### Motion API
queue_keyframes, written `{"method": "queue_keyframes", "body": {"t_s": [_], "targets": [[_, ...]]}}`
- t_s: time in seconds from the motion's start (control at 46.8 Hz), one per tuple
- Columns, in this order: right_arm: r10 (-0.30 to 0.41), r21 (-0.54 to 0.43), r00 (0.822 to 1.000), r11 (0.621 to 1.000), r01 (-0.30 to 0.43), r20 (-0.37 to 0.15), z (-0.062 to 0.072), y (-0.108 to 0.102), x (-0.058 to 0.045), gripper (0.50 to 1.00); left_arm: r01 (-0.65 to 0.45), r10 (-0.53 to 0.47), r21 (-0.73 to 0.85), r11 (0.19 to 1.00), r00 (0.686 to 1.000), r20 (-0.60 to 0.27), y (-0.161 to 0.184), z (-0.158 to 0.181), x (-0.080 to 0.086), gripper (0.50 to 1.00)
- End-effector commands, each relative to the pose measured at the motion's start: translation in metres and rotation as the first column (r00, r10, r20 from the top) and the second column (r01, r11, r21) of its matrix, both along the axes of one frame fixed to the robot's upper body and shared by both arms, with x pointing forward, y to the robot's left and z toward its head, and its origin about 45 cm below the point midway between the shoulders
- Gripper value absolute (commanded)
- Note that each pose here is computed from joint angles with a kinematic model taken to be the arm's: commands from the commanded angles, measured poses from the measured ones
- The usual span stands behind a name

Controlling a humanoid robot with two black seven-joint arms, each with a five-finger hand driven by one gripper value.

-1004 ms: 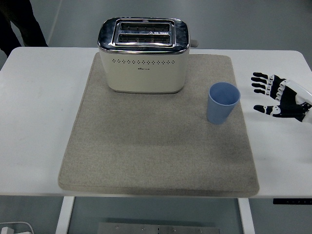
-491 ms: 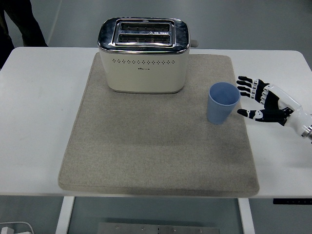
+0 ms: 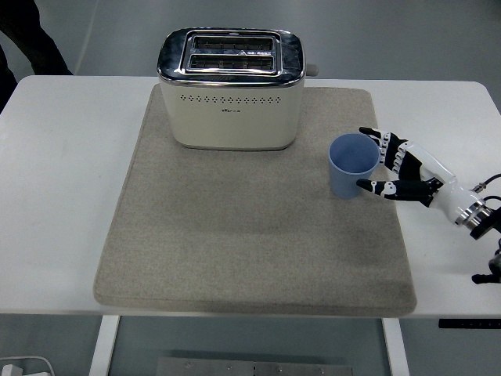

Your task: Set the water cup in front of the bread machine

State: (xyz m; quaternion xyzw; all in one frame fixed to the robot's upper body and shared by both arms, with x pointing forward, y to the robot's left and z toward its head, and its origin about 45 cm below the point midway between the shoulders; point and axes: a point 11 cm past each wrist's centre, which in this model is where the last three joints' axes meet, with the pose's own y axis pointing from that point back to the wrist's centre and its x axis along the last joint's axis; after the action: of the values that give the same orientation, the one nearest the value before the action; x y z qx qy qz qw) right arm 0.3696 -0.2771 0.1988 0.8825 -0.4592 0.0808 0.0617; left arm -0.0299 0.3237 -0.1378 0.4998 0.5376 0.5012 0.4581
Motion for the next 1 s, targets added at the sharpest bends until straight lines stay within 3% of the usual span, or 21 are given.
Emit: {"method": "queue_keyframes", "body": {"t_s": [0.0,0.256,0.534,0.983], "targets": [[0.000,0.006,1.000,1.000,0.000,-0.001,-0.003,0.006,0.002,0.924,-0.003,0.003,0.000,1.000,1.000,0.001,0.000,0.000,0.000,1.000],[0.015,0.030,1.000,0.999,-0.015,-0.014,-0.011,0.022,0.002,0.924,-0.003,0.003,0.000,1.000,1.000,0.001,0.000,0.000,0.000,1.000],[-0.018,0.013,1.000,1.000,0.018,-0.018,-0.015,0.012,0.008,0.924,-0.001,0.001,0.000,1.000,1.000,0.000,0.000,0.000,0.000,1.000],[-0.010,0.035,1.000,0.999,0.011,-0.029,-0.022,0.025,0.011,0.926,-0.003,0.003,0.002,1.000,1.000,-0.001,0.001,0.000,-0.001,1.000]]}}
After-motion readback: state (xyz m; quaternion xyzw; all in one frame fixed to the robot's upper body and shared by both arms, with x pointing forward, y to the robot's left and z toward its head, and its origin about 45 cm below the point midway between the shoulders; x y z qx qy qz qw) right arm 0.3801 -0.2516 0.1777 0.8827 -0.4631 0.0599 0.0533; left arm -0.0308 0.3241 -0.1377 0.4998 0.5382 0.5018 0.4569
